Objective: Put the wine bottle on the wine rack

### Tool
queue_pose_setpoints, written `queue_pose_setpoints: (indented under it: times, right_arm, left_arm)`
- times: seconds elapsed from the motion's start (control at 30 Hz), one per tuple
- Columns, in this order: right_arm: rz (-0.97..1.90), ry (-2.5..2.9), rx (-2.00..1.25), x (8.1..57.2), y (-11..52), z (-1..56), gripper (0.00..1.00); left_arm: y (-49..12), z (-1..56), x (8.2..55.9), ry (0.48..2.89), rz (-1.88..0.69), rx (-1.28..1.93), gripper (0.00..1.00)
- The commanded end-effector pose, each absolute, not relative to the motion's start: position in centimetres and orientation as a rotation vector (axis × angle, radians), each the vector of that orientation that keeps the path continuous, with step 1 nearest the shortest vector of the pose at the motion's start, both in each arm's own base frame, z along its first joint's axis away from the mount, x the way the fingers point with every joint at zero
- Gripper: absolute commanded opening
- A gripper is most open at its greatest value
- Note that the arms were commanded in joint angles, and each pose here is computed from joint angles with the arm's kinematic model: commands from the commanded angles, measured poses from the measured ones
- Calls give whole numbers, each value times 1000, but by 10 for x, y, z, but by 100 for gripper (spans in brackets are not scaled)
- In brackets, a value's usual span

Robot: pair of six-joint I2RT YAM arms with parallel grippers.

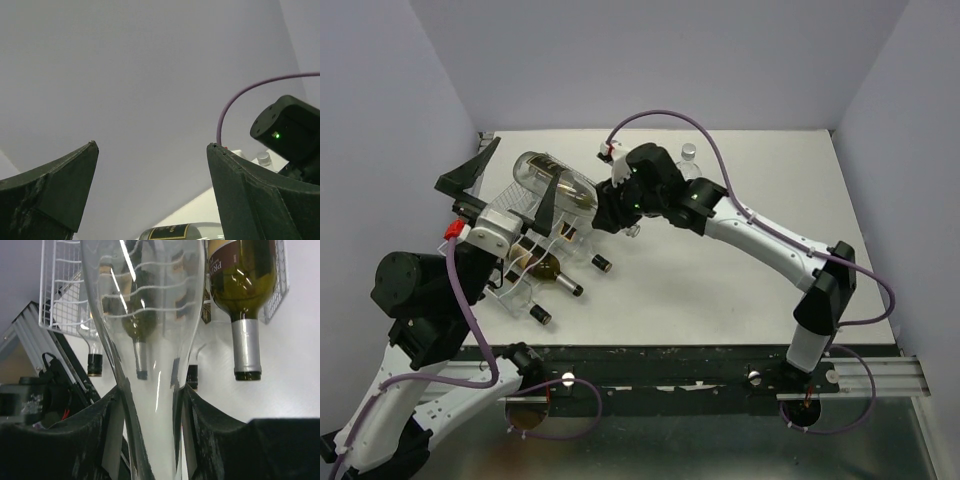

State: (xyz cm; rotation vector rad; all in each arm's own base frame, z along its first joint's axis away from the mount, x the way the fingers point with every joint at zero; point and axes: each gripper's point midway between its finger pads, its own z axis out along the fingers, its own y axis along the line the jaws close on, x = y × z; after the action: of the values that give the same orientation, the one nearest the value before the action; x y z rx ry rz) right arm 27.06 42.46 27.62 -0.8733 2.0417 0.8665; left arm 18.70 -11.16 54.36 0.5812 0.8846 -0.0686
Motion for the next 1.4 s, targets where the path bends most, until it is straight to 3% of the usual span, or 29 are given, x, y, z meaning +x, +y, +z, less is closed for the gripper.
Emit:
queue_pose_setpoints:
  times: [0.0,0.5,1.27,1.3,1.37]
  right_arm:
    - [1020,1664,-712,299,473,360,0]
    - [930,1720,-802,305,523,269,0]
    - [786,1760,-766,339,547,221,1]
    - [769,1792,-774,338,544,214,7]
    - [759,1813,-784,336,541,211,29]
  left_arm:
    - [-98,530,204,1019,-51,479,99]
    - [-92,501,227,1139,33,439,99]
    - [-99,493,230,1171,11,463,99]
    - [-100,493,231,1172,10,467,99]
    - [-100,493,230,1172,9,469,99]
